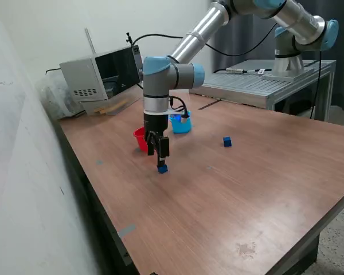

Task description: Place red objects in the red bin, and blue objects in the blue bin.

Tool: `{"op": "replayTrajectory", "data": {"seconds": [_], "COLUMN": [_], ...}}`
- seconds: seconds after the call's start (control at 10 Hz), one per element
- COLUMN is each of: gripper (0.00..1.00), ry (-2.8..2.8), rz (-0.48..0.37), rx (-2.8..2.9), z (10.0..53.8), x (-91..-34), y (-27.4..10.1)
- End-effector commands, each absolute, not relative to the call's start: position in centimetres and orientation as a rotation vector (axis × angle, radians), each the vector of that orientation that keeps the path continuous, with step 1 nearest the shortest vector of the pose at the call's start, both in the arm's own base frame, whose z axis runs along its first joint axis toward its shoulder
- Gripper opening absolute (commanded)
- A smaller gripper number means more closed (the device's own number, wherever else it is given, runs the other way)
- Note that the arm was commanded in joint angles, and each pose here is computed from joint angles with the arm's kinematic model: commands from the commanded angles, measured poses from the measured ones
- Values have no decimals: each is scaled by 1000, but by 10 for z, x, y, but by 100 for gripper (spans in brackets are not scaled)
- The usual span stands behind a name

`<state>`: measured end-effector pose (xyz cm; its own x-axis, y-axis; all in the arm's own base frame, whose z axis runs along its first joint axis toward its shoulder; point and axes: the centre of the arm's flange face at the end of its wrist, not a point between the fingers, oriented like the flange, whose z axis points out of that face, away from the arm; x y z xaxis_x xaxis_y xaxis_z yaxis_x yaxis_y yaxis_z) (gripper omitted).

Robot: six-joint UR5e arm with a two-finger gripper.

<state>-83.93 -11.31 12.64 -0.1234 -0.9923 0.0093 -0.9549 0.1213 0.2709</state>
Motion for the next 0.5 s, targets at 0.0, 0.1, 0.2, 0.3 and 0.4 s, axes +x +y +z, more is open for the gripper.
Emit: {"op": "replayTrajectory", "data": {"seconds": [0.0, 0.1, 0.2, 0.3, 0.4], "gripper": [100, 100, 100, 100, 100], "ry": [-2198, -2192, -2191, -2194, -2197], "rz": [-285, -288, -287, -282, -280], "rx": [1960, 1966, 1965, 1968, 1971], "z": [117, 117, 116, 113, 109], "x": [-837, -836, -837, -836, -836], "y": [-121, -125, -125, -125, -125]}}
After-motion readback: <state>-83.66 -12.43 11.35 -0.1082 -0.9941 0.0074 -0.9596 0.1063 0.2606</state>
